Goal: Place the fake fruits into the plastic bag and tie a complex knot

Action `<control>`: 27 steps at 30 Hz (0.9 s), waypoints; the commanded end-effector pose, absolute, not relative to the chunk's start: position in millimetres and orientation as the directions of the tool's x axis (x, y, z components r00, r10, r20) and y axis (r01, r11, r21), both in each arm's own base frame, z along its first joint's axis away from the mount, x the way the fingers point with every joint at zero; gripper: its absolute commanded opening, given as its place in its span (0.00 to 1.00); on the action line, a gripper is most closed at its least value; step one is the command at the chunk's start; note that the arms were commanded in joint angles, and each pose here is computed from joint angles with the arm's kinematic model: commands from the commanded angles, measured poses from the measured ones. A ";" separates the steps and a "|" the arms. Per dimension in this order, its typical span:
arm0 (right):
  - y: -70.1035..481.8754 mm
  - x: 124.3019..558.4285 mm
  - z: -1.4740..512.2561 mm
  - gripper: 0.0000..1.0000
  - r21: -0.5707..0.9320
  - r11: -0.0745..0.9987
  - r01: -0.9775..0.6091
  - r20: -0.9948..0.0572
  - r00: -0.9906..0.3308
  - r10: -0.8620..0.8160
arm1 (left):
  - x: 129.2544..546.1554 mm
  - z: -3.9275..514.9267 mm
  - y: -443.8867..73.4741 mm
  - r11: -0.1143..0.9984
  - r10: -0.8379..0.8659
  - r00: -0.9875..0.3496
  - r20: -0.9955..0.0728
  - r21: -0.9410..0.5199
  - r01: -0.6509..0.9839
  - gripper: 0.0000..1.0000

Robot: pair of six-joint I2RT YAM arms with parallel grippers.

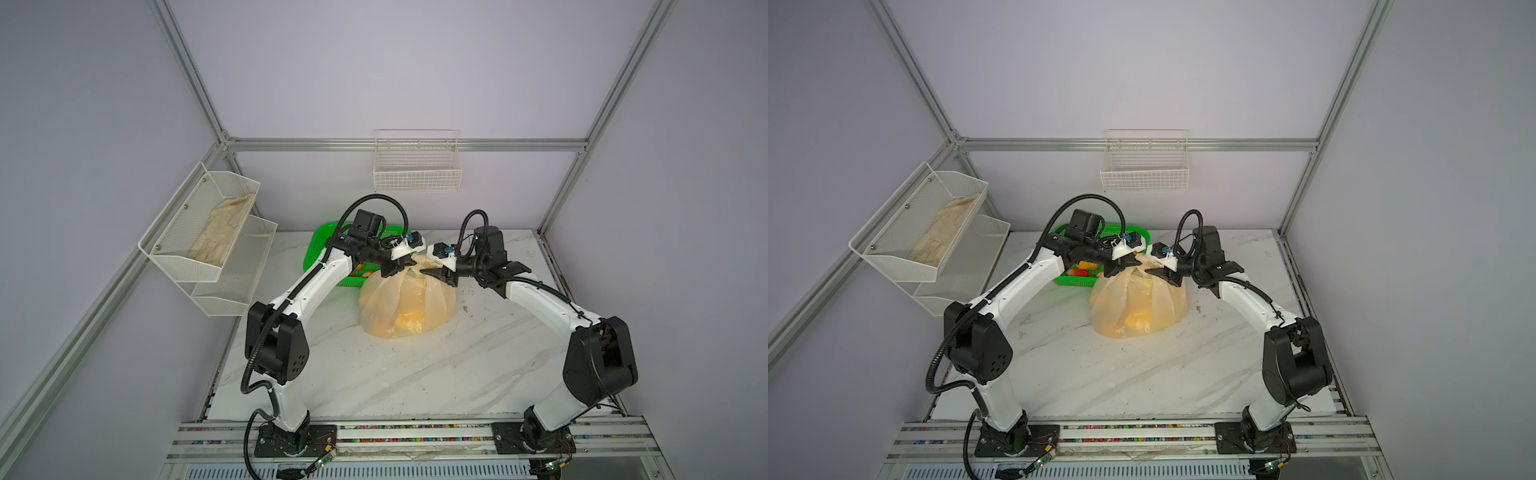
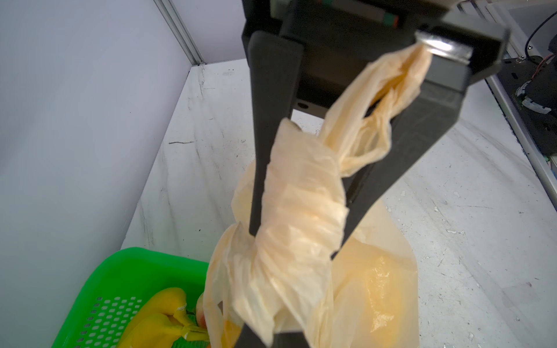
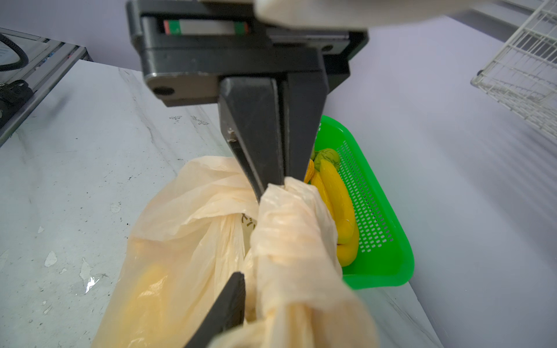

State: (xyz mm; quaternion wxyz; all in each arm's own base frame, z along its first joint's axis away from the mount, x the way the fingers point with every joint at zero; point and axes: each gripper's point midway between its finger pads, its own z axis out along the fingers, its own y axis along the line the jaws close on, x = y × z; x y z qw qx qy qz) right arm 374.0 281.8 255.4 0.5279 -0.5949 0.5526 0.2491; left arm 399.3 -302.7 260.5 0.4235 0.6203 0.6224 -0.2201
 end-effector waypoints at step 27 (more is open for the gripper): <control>291.3 386.3 259.6 0.00 -0.477 0.180 -0.861 -0.847 0.394 -0.358 | 394.3 280.2 -299.3 0.162 0.565 0.130 -0.815 0.264 0.951 0.28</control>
